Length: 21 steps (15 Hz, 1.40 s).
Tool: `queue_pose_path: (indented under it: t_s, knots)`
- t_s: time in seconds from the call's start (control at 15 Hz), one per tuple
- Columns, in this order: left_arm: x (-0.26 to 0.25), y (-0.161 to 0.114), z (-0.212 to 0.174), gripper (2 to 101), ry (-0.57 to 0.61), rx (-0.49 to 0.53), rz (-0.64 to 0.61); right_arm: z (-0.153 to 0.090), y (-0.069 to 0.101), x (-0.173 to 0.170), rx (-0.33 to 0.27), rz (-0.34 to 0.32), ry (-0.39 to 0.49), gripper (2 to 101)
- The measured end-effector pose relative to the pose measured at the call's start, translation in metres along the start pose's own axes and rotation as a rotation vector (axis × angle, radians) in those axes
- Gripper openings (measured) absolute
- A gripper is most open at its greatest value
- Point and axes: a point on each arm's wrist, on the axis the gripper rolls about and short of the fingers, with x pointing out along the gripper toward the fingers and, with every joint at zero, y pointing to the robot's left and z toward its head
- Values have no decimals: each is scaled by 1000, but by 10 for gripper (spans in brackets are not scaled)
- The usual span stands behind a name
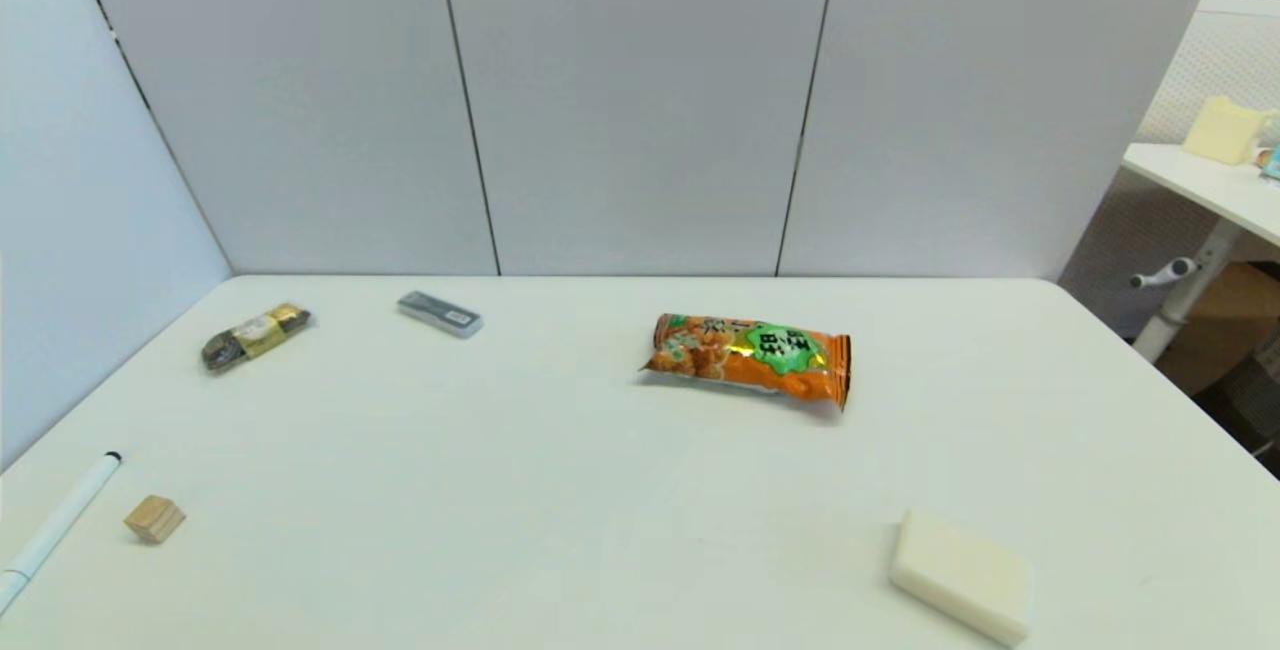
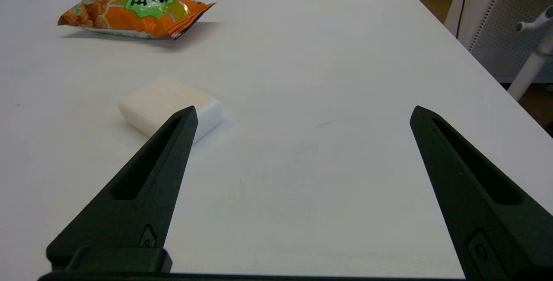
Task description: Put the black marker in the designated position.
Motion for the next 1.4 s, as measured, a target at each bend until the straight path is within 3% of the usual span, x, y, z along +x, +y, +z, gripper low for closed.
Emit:
queue_pose_path:
  t_s: [1.4]
  knots:
    - [-1, 0, -1, 978, -14, -1, 3, 0, 0, 0, 0, 0, 0, 975]
